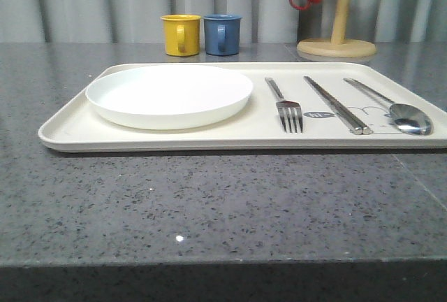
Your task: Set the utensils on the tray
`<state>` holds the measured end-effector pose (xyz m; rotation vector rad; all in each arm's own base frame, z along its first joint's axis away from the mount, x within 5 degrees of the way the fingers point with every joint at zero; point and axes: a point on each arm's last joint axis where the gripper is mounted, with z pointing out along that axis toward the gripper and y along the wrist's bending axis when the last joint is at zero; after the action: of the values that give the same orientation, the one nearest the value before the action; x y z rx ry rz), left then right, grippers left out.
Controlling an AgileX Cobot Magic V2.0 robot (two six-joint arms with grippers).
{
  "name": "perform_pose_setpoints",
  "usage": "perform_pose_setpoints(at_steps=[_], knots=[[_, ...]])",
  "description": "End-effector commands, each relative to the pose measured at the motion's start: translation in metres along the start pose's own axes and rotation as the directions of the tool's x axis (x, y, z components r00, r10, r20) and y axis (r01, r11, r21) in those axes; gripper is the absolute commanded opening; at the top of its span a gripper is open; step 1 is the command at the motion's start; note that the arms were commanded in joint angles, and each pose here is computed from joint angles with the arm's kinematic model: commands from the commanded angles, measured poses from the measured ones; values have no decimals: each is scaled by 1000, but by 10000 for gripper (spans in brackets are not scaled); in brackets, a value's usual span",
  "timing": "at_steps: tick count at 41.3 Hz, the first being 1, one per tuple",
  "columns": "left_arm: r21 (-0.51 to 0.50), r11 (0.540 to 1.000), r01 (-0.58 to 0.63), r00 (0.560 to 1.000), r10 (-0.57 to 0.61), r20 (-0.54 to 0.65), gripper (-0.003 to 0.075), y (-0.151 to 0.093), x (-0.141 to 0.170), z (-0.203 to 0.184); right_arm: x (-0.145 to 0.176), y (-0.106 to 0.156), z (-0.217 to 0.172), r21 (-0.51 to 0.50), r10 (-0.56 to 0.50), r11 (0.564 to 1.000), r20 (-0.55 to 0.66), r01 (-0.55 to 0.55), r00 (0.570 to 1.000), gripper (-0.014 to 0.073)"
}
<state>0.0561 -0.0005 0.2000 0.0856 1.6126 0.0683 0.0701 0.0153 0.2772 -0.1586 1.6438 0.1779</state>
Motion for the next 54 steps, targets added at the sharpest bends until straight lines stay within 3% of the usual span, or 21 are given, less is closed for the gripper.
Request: perform_pose_setpoints(at_steps=[1,32,45,54], knots=[[-10,1000,15,994,-14,104,-19,1,-8,-2,-17,0,-2,7,-19,1000,109,18,994,-94],[-10,1000,15,994,-14,104,-19,1,-8,-2,-14,-1,-1,16,-40,999,113,39,993,-94],[-10,1000,15,994,-14,104,-19,1,-8,-2,48,-12,-6,177,-22,984,42,14,999,-94],[-10,1000,15,994,-14,104,-19,1,-8,-2,83,-14,-9,214,32,976,42,-41,999,-94]])
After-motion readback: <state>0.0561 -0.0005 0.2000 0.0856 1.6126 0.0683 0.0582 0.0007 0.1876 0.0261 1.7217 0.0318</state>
